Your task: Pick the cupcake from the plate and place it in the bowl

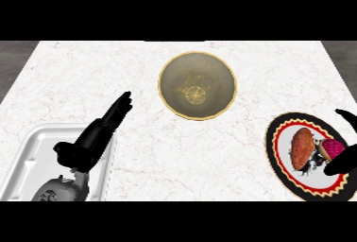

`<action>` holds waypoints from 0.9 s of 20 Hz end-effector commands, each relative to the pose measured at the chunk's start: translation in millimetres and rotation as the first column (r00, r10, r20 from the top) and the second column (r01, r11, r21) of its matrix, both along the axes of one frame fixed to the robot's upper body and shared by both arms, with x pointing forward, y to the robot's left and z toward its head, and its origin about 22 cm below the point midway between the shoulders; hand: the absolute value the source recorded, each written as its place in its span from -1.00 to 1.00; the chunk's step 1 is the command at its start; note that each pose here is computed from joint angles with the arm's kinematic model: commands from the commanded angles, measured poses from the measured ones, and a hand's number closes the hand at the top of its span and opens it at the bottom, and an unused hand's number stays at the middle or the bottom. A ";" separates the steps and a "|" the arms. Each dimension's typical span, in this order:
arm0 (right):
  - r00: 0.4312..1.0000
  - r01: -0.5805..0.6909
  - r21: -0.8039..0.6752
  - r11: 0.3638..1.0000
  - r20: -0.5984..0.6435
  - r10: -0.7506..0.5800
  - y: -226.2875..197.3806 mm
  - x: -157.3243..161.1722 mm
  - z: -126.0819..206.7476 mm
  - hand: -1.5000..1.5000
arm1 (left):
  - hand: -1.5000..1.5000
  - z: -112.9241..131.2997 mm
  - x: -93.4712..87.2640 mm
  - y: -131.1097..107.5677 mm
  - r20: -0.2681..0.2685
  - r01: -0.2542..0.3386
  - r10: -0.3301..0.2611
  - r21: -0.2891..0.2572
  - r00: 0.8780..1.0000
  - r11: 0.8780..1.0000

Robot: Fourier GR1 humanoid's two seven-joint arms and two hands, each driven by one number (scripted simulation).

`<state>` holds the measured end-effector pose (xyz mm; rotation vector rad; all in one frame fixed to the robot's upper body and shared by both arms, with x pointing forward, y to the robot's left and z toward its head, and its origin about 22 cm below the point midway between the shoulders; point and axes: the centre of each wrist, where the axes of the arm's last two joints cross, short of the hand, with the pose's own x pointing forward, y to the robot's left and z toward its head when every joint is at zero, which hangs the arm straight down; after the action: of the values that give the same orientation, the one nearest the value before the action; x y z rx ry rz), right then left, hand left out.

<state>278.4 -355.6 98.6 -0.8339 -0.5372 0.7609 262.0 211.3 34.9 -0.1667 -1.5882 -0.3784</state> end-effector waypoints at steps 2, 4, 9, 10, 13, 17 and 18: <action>0.999 0.016 -0.085 0.996 0.036 -0.013 6.2 -11.8 -19.1 -1.00 | 0.00 18.4 7.6 -11.6 0.010 -0.015 0.015 -0.002 1.000 1.000; 1.000 0.028 -0.120 0.992 0.017 -0.026 -15.2 -10.8 -15.8 -1.00 | 0.00 -2.6 -1.2 8.3 -0.006 0.018 -0.018 -0.026 1.000 0.999; 0.998 0.065 -0.116 0.991 0.004 -0.065 -16.2 -13.6 -35.5 -1.00 | 0.00 0.6 0.8 -13.1 0.008 0.005 -0.005 0.013 1.000 1.000; 0.998 0.063 -0.088 0.994 -0.016 -0.065 -30.2 -10.4 -40.0 -1.00 | 0.00 -8.4 9.3 1.2 0.000 0.000 0.000 0.017 1.000 1.000; 0.998 0.070 -0.062 0.996 -0.001 -0.070 -27.3 -4.1 -63.9 -1.00 | 0.00 -10.8 9.7 2.2 0.001 -0.008 0.008 -0.004 1.000 1.000; 0.998 0.065 -0.074 0.995 -0.014 -0.066 -24.2 -12.8 -66.7 -1.00 | 0.00 -2.6 -1.7 -13.6 0.012 -0.006 0.006 -0.003 1.000 1.000; 0.997 0.067 -0.072 0.995 -0.021 -0.068 -29.0 -2.5 -83.2 -1.00 | 0.00 6.8 4.3 -9.7 0.006 0.011 -0.011 -0.001 1.000 1.000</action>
<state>270.9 -384.1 39.2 -0.9129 -0.4642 0.7283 264.0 201.7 34.9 -0.1646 -1.5943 -0.3779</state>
